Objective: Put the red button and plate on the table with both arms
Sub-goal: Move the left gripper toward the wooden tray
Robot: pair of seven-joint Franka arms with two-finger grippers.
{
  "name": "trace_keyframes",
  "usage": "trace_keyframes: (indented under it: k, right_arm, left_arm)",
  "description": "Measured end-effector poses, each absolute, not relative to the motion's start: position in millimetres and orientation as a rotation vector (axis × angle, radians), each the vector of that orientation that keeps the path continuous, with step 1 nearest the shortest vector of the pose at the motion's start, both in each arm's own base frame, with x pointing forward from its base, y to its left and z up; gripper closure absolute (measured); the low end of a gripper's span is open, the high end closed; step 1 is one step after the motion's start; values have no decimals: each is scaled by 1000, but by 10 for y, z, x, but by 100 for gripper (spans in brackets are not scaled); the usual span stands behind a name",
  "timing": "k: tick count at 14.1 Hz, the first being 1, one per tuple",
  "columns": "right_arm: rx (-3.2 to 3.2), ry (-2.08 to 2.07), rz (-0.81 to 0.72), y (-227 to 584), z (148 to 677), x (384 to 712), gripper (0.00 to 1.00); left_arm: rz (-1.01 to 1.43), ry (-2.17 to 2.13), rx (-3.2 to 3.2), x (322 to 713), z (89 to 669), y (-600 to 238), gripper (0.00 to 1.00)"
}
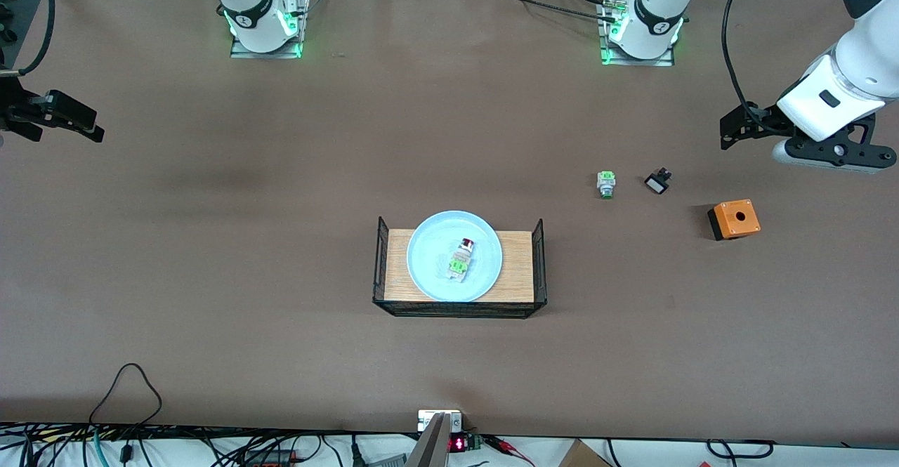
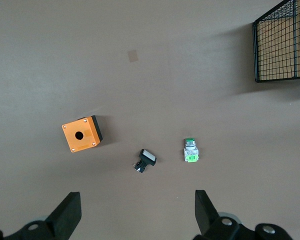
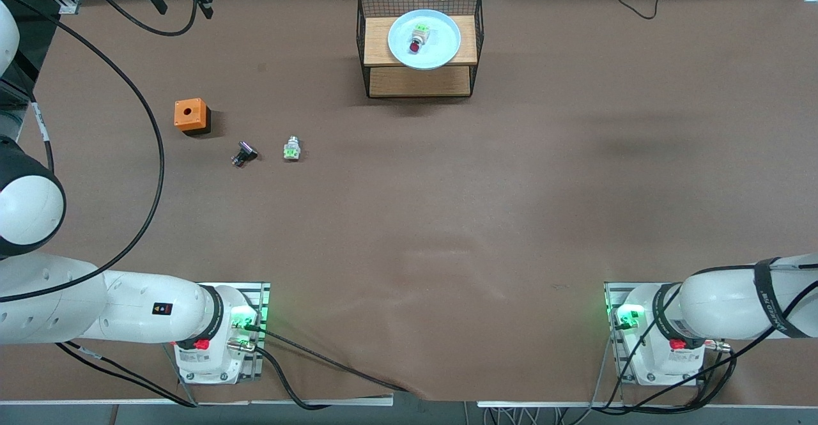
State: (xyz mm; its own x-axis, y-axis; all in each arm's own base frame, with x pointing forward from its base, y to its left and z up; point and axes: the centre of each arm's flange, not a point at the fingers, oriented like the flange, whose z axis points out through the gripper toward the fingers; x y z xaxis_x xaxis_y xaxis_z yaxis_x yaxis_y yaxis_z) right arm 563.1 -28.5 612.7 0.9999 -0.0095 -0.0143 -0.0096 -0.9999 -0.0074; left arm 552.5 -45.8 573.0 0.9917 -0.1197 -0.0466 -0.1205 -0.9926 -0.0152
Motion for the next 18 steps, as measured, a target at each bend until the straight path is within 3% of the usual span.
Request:
trace_keyframes:
  k: [18]
  right_arm:
    - [-3134,18,22,-297,6127,5630,0]
  left_arm:
    - [231,214,-3104,5465,5558,-572,0]
